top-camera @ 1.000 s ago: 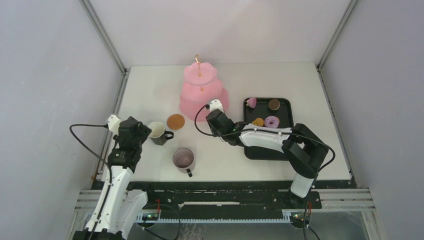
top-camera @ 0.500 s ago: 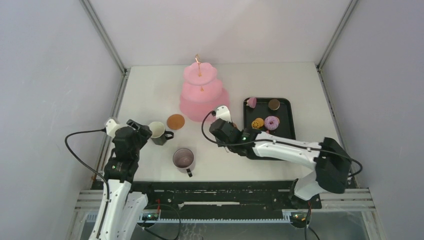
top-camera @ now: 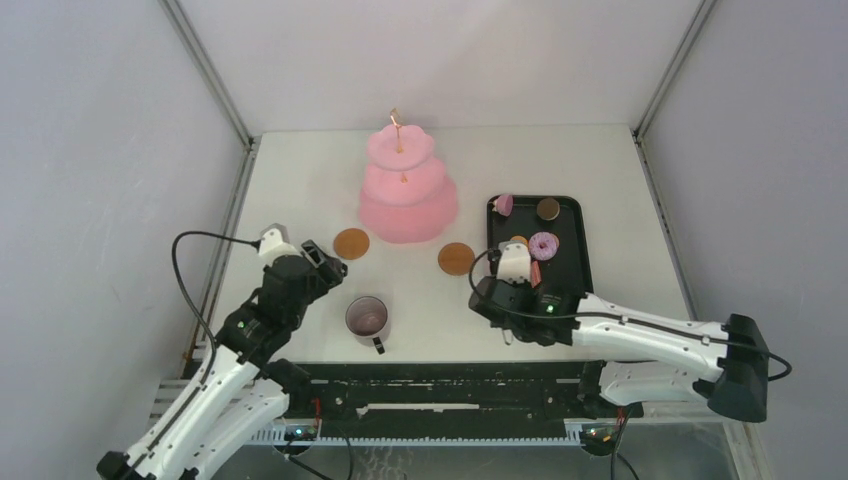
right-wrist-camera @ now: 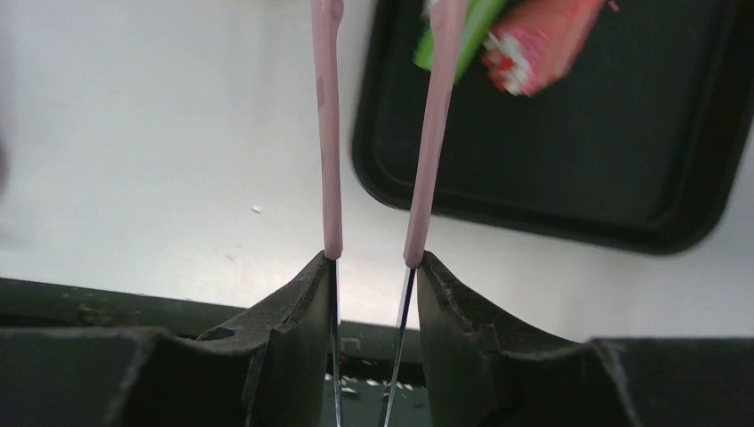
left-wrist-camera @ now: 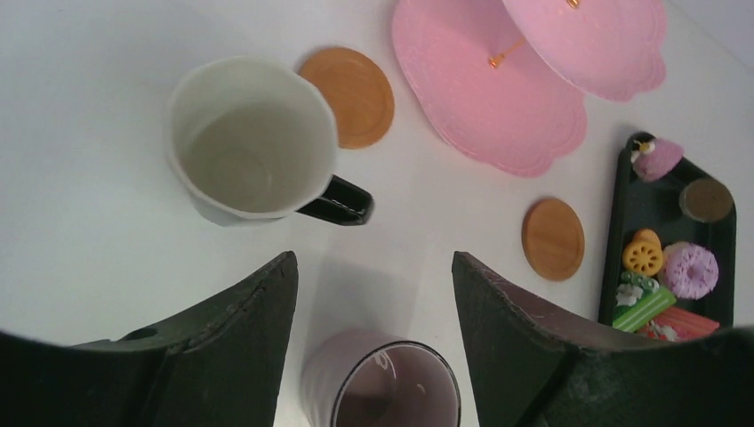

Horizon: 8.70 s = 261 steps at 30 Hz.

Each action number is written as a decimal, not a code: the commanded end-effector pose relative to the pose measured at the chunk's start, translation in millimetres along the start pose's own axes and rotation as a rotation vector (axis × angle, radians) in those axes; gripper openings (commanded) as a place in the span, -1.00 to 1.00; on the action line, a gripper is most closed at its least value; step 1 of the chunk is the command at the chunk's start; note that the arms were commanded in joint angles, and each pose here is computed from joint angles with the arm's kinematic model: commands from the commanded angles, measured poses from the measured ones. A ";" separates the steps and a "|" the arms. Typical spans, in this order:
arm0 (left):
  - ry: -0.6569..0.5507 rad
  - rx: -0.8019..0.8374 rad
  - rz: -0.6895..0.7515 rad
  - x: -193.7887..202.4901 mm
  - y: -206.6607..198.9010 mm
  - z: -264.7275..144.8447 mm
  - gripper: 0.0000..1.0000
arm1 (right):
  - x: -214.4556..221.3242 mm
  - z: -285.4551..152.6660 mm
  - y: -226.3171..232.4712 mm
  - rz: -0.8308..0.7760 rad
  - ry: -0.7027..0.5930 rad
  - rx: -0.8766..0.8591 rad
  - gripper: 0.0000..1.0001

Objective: Serve the afternoon tea

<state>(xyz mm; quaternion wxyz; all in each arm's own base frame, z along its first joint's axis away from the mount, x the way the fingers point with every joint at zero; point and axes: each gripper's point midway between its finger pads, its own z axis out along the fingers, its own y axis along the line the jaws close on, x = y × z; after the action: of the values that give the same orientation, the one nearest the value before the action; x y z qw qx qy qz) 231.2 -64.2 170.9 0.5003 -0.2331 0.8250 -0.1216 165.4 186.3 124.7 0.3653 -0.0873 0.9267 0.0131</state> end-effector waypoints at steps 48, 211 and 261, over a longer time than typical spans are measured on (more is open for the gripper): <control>-0.018 0.277 0.043 1.0 -105.9 -20.6 0.39 | 21.8 56.2 -67.7 0.313 0.199 0.189 -0.04; -0.152 0.202 0.062 -8.8 -87.0 -10.5 0.38 | -175.7 169.2 80.8 0.342 0.105 -0.339 -0.05; -0.181 0.206 0.071 -8.6 -86.9 -8.0 0.39 | -141.9 189.2 100.4 0.286 0.175 -0.348 -0.37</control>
<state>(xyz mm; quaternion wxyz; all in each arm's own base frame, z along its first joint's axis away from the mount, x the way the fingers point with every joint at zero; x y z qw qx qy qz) 246.8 -134.5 215.3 0.5844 -0.1634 0.7769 -0.1683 352.4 319.2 62.5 0.2334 -0.0226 0.9517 0.1983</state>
